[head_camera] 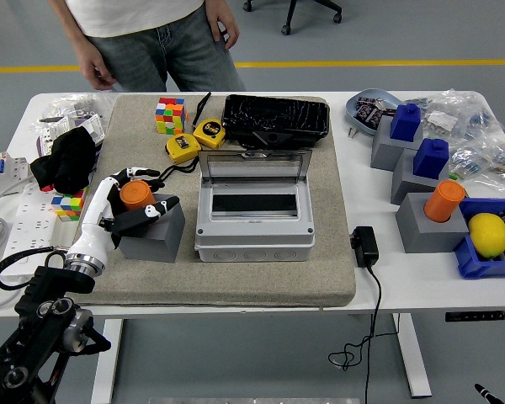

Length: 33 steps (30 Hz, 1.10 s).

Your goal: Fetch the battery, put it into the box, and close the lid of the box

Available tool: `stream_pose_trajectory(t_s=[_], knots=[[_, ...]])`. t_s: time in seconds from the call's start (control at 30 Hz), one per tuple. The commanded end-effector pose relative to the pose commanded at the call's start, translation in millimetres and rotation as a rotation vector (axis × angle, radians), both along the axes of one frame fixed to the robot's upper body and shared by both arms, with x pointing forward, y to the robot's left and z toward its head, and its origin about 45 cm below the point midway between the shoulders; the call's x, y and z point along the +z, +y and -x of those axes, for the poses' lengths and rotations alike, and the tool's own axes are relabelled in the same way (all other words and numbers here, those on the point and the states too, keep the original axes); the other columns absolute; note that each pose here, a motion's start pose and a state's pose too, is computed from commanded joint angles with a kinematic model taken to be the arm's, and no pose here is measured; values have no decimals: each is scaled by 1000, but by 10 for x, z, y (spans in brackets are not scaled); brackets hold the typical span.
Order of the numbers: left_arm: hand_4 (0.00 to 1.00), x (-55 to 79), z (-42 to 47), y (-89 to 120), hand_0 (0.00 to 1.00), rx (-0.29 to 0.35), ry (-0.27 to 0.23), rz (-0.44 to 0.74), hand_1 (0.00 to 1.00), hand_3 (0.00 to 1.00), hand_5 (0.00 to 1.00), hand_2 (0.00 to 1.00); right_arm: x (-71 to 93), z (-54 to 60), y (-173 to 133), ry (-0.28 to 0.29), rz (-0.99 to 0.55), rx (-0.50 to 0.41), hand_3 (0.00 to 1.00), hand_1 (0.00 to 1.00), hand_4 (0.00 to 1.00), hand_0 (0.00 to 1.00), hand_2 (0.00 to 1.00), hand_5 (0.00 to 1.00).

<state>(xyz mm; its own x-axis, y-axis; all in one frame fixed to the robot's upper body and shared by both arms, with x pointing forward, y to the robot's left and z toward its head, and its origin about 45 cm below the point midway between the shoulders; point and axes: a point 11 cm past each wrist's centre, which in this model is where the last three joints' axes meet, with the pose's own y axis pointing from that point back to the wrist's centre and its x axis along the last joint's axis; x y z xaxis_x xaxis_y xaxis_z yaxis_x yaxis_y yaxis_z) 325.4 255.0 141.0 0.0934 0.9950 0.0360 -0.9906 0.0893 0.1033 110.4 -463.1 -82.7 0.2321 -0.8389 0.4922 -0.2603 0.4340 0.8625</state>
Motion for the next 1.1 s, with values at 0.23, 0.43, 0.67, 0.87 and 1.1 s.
stream_pose_trajectory(t_s=[0.23,0.43,0.67,0.87,1.1], knots=[[998,50,-16,-41,500,8,-24,-42,486,402,2,369,-3,-9,12,-2,-3,-1,797,866,998,998,775,998],[998,43,-18,-59,473,10,-25,-60,469,366,2,344,0,-8,5,-3,-2,-3,797,864,998,998,775,998],[998,27,-16,-68,188,21,-25,-73,331,168,2,197,7,-7,-12,-4,2,-7,796,864,998,998,775,998],[998,20,-14,-57,130,37,-27,-80,173,124,2,120,6,-11,-9,-4,2,-6,796,863,998,998,775,998],[998,-6,-9,-23,75,74,-32,-55,59,93,2,68,7,-12,-9,-3,3,-4,795,863,998,998,775,998]])
